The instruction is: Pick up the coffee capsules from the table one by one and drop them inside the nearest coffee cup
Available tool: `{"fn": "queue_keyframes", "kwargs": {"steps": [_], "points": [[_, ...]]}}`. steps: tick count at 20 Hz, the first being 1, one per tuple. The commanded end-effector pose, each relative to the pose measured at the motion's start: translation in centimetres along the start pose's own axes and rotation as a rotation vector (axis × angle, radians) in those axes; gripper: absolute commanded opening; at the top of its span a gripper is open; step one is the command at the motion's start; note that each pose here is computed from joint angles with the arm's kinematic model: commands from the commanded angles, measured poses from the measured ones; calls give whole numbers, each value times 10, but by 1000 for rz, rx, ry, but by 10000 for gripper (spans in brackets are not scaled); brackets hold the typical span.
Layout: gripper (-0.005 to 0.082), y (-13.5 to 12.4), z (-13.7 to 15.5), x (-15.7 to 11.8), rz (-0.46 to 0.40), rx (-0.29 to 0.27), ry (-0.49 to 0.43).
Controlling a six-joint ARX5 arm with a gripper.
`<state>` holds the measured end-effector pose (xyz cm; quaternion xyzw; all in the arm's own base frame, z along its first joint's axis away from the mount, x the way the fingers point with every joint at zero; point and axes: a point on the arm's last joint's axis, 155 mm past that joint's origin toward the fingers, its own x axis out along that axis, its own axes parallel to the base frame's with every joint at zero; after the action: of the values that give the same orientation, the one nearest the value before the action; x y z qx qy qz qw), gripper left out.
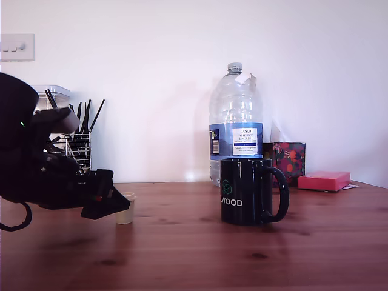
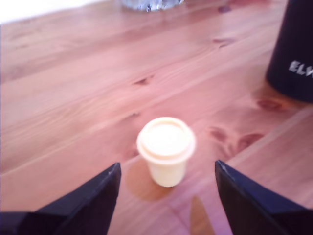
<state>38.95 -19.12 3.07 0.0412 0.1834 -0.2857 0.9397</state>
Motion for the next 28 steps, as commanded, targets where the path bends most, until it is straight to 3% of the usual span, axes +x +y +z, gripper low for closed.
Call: {"fn": "queue_keyframes", "kwargs": {"steps": [1,5,16,18,21,23,28], "points": [[558,1,-4,6,-18,-3,13],[558,-8,-8,20,-89,-6,45],[544,-9,-19,25,-115,33,118],[455,-8,-22,25,-115,34,130],[179,-6,-22,25,-101,50,129],[58,-5,-22,25,-97,68,127],[52,-5,-20,26,-98,76,120]]}}
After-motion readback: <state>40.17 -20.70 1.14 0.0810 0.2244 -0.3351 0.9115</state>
